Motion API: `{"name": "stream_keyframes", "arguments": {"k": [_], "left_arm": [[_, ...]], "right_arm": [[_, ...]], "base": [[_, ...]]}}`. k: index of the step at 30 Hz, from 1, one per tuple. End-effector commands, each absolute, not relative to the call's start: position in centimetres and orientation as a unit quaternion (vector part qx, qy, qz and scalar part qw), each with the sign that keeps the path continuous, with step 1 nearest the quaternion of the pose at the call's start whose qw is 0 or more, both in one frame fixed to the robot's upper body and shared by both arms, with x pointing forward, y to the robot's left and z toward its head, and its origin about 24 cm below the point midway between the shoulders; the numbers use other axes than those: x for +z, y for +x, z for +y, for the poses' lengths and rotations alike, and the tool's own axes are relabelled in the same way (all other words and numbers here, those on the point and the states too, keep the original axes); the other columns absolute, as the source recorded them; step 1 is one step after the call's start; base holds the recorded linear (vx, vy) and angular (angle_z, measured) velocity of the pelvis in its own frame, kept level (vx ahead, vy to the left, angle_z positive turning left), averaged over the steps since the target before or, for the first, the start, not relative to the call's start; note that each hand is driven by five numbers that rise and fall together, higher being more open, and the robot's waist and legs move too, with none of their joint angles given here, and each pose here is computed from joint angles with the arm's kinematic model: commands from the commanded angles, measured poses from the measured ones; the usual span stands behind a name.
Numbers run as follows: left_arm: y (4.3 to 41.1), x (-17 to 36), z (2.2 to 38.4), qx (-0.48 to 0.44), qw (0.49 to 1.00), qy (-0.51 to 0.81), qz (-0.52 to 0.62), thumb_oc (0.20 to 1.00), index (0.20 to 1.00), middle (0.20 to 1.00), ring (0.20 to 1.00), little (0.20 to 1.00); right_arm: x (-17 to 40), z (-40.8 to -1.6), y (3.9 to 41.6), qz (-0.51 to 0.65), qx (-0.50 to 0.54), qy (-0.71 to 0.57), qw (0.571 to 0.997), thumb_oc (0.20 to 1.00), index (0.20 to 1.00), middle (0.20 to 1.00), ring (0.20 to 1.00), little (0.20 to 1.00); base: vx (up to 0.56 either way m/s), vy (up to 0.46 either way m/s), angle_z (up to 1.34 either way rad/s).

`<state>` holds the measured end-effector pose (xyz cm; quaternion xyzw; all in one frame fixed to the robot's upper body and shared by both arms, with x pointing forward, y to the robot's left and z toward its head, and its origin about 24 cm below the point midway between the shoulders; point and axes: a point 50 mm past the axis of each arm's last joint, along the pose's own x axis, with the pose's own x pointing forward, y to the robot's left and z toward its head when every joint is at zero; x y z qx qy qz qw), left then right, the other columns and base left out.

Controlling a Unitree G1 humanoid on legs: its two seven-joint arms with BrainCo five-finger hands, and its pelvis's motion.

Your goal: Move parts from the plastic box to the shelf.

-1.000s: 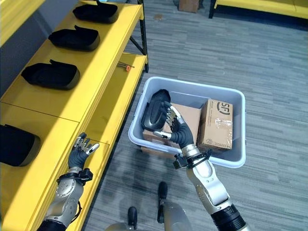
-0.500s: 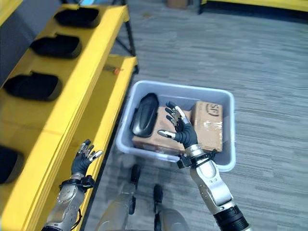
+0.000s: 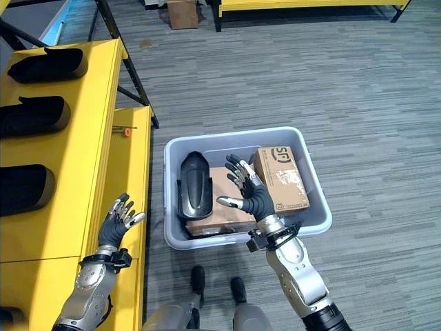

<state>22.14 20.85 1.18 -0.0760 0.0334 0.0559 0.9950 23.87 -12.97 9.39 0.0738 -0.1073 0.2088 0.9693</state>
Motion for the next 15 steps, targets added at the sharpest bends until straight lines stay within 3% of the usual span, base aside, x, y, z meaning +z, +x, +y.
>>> {"name": "stream_keyframes", "arguments": {"k": [1,15], "left_arm": [[22.5,3.3,21.6,0.050,0.998,-0.041,-0.025,1.000,1.000,1.000,1.000,1.000],[25.5,9.8,18.9,-0.013,0.983,0.049,-0.176,1.000,1.000,1.000,1.000,1.000]], "right_arm": [[10.9,-12.5,23.1,-0.153,0.221,0.114,0.956,1.000,1.000,1.000,1.000,1.000],[13.3,-13.1,23.0,-0.211,0.209,0.126,0.946,1.000,1.000,1.000,1.000,1.000]], "base": [[0.05,-0.003,-0.15],[0.01,-0.001,-0.05]]}}
